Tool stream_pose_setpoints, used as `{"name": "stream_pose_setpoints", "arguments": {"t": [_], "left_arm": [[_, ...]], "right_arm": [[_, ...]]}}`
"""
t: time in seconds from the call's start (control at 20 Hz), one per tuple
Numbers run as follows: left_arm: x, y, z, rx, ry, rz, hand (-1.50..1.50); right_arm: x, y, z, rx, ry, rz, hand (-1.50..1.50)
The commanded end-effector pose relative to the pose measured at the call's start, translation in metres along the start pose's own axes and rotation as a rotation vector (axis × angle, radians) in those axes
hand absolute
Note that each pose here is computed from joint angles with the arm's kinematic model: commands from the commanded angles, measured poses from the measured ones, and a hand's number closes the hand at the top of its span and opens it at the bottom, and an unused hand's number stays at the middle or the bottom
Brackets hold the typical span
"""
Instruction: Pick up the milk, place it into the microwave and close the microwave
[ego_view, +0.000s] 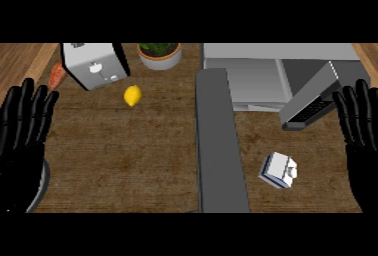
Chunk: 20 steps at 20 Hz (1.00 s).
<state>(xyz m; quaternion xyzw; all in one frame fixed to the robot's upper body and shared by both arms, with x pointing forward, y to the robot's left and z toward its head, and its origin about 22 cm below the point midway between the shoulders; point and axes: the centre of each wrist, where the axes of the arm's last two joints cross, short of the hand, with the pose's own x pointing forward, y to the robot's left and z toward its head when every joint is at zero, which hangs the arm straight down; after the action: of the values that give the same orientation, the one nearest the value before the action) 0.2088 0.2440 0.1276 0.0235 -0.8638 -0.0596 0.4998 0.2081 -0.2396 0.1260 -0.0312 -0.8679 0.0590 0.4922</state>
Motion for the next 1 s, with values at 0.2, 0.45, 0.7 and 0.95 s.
{"name": "stream_pose_setpoints", "arguments": {"t": [0.2, 0.45, 0.7, 0.95], "left_arm": [[-0.003, -0.017, -0.003, 0.041, 0.015, -0.01, -1.5], [-0.014, -0.018, 0.004, 0.094, 0.127, 0.173, -1.5], [-0.016, 0.024, 0.038, 0.089, 0.141, 0.166, -1.5], [-0.006, 0.007, 0.06, 0.097, 0.136, 0.163, -1.5]], "right_arm": [[0.019, 0.051, 0.013, -0.209, 0.006, 0.035, -1.5], [0.023, 0.103, 0.023, -0.056, 0.101, -0.205, -1.5], [0.026, 0.126, 0.017, -0.069, 0.104, -0.2, -1.5], [0.015, 0.133, 0.034, -0.176, 0.098, -0.109, -1.5]]}}
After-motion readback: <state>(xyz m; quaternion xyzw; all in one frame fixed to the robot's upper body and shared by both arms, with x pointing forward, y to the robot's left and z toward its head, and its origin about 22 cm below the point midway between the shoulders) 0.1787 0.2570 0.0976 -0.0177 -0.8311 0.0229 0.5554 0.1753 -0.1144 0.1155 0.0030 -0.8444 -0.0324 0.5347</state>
